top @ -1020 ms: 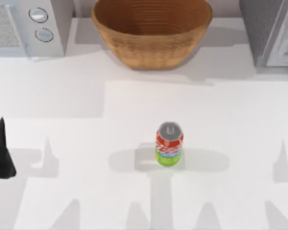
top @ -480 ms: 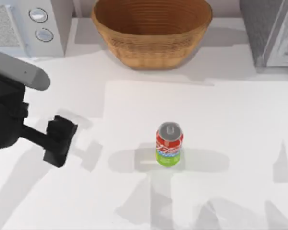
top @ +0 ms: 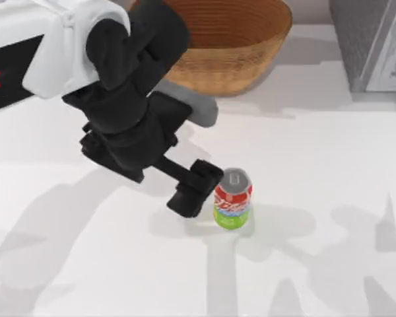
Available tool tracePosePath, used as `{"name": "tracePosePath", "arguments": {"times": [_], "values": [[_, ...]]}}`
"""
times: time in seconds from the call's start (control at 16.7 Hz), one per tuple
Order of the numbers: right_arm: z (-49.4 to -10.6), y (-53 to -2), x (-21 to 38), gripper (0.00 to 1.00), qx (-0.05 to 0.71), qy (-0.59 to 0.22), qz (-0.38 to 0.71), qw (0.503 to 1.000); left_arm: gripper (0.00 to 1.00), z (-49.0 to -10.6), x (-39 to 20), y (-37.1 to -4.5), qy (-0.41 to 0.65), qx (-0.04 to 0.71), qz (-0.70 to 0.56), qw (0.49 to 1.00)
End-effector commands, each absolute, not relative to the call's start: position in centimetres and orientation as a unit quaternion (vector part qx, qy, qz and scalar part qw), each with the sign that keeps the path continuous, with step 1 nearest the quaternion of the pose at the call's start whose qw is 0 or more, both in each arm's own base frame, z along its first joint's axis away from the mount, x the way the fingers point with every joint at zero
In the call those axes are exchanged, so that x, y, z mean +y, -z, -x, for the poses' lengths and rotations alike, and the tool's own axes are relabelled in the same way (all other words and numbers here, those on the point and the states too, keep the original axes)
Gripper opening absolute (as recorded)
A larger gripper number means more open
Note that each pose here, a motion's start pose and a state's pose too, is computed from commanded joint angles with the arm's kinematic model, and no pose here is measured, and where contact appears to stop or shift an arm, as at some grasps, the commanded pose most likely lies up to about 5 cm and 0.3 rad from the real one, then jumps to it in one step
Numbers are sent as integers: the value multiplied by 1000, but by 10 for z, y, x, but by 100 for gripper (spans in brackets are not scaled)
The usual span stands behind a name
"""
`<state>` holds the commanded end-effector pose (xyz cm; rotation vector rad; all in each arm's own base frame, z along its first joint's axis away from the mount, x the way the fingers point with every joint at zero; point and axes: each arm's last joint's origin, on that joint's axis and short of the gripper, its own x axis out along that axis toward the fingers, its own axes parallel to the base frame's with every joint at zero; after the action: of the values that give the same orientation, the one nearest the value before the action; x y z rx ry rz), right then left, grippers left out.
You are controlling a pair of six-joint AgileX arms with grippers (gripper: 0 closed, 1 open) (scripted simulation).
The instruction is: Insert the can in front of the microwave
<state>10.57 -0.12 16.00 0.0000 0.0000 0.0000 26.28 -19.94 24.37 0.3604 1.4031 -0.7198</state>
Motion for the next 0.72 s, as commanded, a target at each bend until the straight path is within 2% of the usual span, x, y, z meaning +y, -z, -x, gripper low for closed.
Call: {"name": "tracePosePath", "arguments": {"times": [0.3, 0.72], "values": [[-106, -160, -1, 100, 0, 0, 0, 1000, 100, -293, -272, -224, 305, 674, -231, 632], [-106, -160, -1, 100, 0, 0, 0, 1000, 100, -313, -318, -220, 278, 652, -276, 649]]}}
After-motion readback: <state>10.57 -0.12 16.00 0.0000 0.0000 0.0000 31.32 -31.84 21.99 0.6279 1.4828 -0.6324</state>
